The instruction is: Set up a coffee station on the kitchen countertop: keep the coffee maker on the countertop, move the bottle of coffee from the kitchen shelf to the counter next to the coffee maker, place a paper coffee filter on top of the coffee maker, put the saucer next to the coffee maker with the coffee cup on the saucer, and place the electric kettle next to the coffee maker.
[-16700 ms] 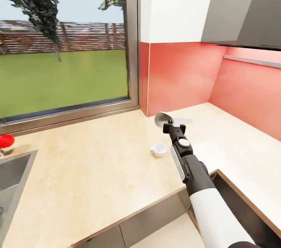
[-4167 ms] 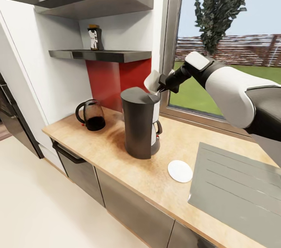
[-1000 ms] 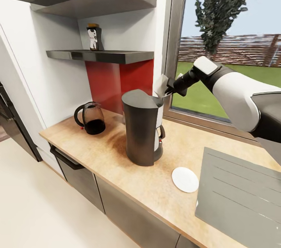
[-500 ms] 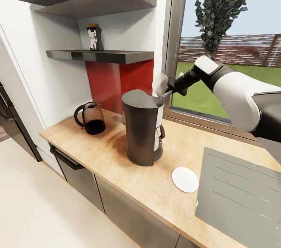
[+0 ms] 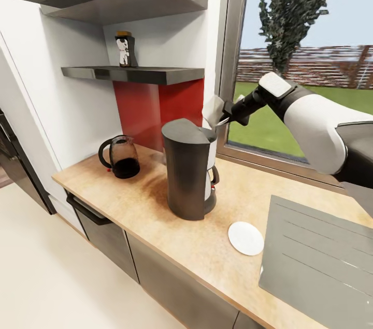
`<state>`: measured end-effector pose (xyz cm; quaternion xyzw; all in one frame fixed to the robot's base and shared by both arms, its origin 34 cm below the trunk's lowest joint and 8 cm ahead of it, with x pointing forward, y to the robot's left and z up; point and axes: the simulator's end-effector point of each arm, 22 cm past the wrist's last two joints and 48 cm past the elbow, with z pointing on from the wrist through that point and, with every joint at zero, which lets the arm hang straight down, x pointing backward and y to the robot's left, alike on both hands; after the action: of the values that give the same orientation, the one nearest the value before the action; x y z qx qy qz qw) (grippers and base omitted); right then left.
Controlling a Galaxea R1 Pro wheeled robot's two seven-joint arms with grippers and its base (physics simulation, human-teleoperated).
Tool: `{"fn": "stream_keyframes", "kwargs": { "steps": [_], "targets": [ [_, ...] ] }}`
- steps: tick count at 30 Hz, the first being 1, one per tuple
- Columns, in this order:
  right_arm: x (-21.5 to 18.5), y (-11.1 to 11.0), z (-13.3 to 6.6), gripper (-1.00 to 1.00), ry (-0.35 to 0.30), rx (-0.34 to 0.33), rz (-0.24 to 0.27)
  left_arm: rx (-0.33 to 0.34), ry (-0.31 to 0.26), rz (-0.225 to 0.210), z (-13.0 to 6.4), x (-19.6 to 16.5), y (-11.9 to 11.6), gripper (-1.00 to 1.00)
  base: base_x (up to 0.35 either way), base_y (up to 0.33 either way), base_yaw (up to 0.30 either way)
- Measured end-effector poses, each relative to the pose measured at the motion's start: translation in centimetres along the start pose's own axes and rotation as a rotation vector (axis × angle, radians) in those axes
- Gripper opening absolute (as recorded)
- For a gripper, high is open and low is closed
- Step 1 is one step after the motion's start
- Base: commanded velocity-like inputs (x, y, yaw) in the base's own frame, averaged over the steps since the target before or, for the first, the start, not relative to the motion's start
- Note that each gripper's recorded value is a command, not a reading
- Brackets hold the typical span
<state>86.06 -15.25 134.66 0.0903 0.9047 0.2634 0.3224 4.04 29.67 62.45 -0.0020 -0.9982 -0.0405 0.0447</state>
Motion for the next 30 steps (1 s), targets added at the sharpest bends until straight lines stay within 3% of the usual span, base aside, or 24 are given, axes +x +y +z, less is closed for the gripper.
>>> {"fn": "stream_keyframes", "kwargs": {
  "steps": [15, 19, 20, 30],
  "targets": [
    [-1.7, -3.5, -1.6, -1.0, -0.026, 0.003, 0.071, 0.0, -0.002, 0.0, 0.0, 0.0, 0.0, 1.0, 0.0, 0.0, 0.0],
    [-1.5, -3.4, -1.4, -1.0, -0.017, -0.007, 0.083, 0.001, -0.002, 0.0, 0.0, 0.0, -0.1, 1.0, 0.0, 0.0, 0.0],
    [-1.5, -1.1, -1.6, -1.0, -0.008, -0.114, 0.143, 0.001, -0.002, 0.0, 0.0, 0.0, -0.1, 1.0, 0.0, 0.0, 0.0],
    [-1.3, -1.1, -1.4, -1.0, -0.005, -0.108, 0.14, 0.002, -0.003, 0.0, 0.0, -0.1, -0.1, 1.0, 0.0, 0.0, 0.0]
  ]
}}
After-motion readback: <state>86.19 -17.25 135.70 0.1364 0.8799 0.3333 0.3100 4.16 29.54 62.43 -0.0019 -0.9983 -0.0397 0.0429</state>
